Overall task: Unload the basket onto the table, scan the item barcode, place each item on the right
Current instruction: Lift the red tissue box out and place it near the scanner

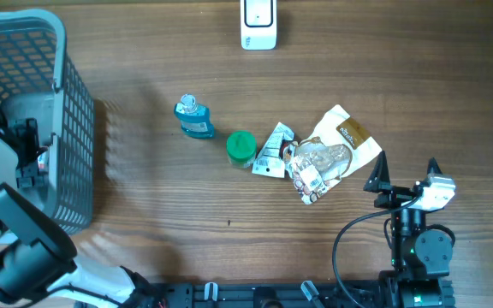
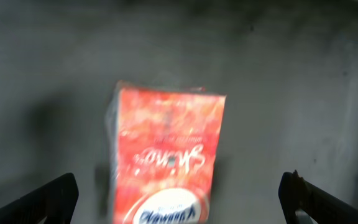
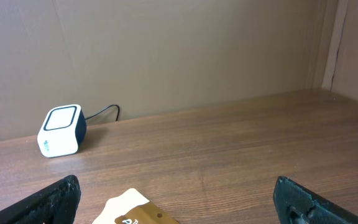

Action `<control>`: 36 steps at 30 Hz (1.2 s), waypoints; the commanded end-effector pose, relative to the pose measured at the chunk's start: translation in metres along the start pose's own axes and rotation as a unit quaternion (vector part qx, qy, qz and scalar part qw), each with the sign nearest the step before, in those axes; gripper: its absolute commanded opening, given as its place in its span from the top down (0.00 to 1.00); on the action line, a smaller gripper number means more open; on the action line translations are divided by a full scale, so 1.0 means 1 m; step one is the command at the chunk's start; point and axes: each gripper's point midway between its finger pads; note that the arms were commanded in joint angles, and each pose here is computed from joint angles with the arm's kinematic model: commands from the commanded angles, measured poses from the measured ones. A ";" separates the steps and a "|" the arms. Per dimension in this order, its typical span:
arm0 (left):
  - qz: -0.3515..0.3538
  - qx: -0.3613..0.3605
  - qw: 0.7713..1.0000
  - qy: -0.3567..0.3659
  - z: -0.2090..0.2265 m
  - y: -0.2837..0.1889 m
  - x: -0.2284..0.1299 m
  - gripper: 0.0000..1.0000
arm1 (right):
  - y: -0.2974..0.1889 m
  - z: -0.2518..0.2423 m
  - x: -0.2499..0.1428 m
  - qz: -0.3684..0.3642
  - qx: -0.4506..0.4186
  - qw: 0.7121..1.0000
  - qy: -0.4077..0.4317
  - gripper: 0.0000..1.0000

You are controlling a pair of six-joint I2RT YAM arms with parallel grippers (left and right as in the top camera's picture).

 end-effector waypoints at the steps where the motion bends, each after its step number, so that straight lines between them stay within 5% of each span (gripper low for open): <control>1: -0.001 0.019 1.000 -0.002 0.006 0.021 -0.002 0.00 | 0.000 0.002 0.002 -0.004 0.006 1.000 -0.008 0.00; 7: 0.024 0.001 1.000 -0.003 -0.001 0.034 -0.011 0.00 | 0.000 0.002 0.002 -0.004 0.006 1.000 -0.008 0.00; 8: 0.026 -0.001 1.000 -0.003 -0.002 0.034 -0.012 0.05 | 0.000 0.002 0.002 -0.004 0.006 1.000 -0.008 0.00; 10: 0.028 -0.005 1.000 -0.003 -0.004 0.034 -0.012 0.37 | 0.000 0.002 0.002 -0.004 0.006 1.000 -0.008 0.00; 12: 0.038 -0.008 0.999 -0.003 -0.005 0.034 -0.016 0.57 | 0.000 0.002 0.002 -0.004 0.006 1.000 -0.008 0.00; 16: 0.068 -0.018 0.998 -0.004 -0.008 0.032 -0.026 0.47 | 0.000 0.002 0.002 -0.004 0.006 1.000 -0.008 0.00; 19: 0.099 -0.034 0.994 -0.004 -0.013 0.029 -0.036 0.58 | 0.000 0.002 0.002 -0.004 0.006 1.000 -0.008 0.00; 24: 0.153 -0.084 0.985 -0.003 -0.032 0.008 -0.052 0.57 | 0.000 0.002 0.002 -0.004 0.006 1.000 -0.008 0.00; 28: 0.159 -0.141 0.977 0.004 -0.057 -0.028 -0.048 0.67 | 0.000 0.002 0.002 -0.004 0.006 1.000 -0.008 0.00; 36: 0.116 -0.259 0.958 0.026 -0.096 -0.146 -0.028 0.66 | 0.000 0.002 0.002 -0.004 0.006 1.000 -0.008 0.00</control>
Point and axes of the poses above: each gripper's point midway between its finger pads, its own y axis out along the fingers, its own z axis along the line the jaws close on, x = y × z, and after that the axes turned 4 degrees about -y, right-handed
